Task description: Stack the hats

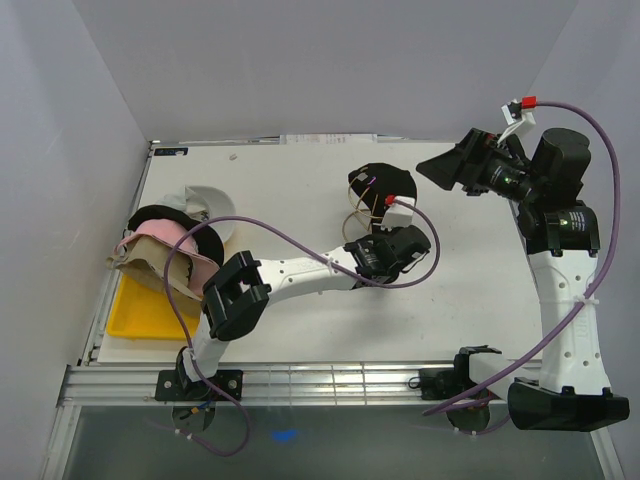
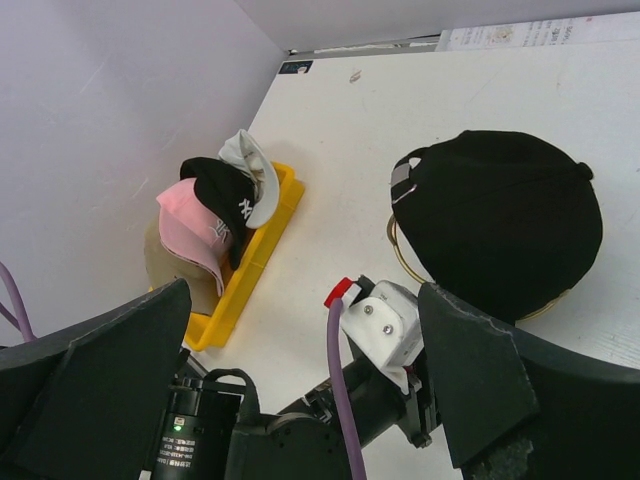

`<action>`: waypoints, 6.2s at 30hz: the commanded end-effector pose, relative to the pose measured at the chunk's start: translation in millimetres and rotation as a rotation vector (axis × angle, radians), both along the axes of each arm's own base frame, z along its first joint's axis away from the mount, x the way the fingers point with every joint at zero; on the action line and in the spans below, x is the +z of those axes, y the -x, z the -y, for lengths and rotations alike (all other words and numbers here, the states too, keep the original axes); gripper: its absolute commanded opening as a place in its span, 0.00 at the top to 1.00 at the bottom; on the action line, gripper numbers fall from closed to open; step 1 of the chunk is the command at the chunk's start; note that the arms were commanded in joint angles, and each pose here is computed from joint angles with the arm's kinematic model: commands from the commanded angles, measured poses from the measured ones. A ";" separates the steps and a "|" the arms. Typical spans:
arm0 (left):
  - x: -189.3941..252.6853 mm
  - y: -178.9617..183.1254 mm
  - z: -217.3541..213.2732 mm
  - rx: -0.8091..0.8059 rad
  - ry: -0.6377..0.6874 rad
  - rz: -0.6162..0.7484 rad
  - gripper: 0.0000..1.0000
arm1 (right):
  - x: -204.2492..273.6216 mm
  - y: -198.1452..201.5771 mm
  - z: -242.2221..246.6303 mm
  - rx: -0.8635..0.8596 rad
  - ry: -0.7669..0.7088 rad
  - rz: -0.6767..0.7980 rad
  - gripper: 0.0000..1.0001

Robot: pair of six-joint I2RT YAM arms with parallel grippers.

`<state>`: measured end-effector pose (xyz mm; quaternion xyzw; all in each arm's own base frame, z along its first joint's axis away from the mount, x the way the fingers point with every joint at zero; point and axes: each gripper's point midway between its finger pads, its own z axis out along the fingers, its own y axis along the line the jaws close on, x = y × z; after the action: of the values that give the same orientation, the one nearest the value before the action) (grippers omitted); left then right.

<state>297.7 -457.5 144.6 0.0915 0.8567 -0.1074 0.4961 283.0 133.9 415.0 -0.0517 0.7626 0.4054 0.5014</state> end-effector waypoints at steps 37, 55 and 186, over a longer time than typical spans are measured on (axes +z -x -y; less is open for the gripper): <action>180.2 21.6 -40.4 -0.513 0.921 -0.167 1.00 | -13.6 1.4 8.8 -0.034 0.069 0.061 0.04; 175.1 21.9 -138.8 -0.570 1.315 -0.251 1.00 | -33.2 -1.9 13.2 -0.051 0.103 0.030 0.04; -43.3 6.7 -131.5 -0.060 1.275 -0.975 0.90 | -249.3 -87.2 -73.2 -0.269 1.149 -0.209 0.13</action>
<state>291.6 -319.7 155.5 -0.1717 0.7043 -0.6851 0.0721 413.3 260.6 241.1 -0.0933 0.8579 -0.0268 0.5045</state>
